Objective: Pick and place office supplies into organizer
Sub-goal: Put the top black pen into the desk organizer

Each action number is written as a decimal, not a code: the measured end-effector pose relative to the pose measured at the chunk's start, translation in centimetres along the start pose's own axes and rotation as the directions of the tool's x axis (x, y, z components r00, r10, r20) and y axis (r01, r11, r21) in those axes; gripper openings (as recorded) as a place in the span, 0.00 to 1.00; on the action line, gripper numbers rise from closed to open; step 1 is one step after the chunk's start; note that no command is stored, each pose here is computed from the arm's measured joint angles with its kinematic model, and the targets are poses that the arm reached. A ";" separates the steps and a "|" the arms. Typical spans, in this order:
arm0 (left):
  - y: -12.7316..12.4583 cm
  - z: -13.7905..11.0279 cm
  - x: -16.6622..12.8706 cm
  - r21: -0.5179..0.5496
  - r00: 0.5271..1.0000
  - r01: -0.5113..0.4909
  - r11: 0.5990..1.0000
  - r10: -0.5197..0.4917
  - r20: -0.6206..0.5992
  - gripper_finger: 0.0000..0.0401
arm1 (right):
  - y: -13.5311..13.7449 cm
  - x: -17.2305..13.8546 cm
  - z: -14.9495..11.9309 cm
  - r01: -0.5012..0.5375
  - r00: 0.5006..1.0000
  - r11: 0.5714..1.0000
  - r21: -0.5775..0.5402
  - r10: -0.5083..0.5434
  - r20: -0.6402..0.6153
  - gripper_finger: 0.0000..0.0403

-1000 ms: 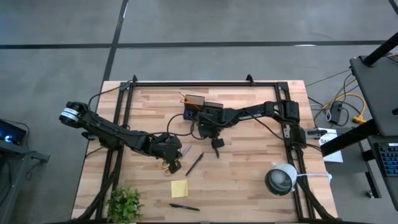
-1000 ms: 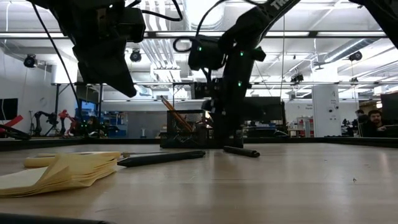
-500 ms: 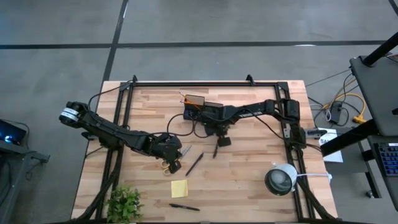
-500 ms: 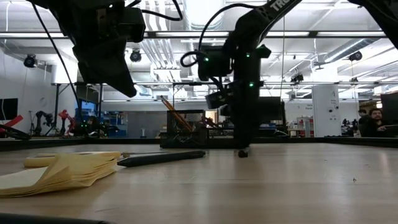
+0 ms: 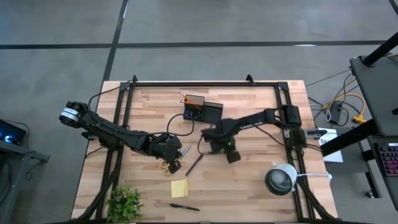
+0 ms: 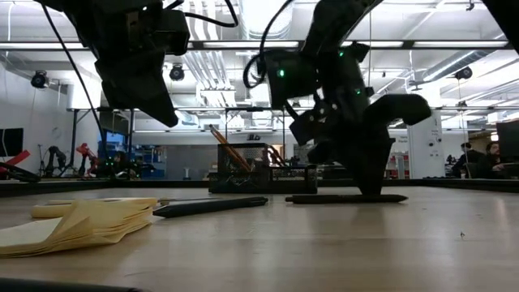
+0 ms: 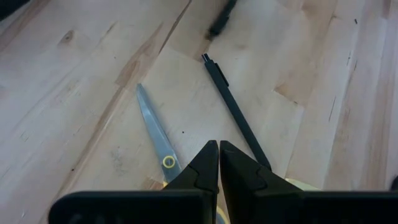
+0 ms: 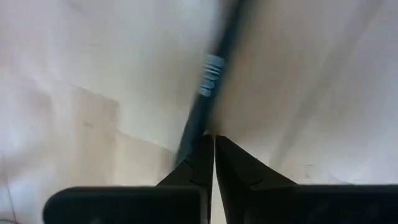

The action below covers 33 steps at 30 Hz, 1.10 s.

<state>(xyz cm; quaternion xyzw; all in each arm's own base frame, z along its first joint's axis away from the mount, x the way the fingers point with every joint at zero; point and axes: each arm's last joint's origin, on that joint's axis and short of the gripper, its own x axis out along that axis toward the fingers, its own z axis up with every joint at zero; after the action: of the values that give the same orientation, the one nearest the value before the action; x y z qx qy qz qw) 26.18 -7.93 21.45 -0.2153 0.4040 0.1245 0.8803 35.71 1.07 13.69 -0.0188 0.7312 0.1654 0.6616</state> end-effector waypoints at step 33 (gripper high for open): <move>1.7 3.2 0.7 0.253 0.990 0.108 0.961 -0.127 0.058 0.00 | 8.7 -0.6 -5.8 -0.074 0.921 0.852 0.518 -0.141 0.363 0.02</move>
<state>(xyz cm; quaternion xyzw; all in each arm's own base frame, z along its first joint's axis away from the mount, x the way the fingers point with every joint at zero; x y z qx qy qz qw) 28.02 -4.87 22.30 -0.1219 0.3701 0.0281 0.9205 28.12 7.60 16.58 0.1814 0.6020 -0.0507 0.7759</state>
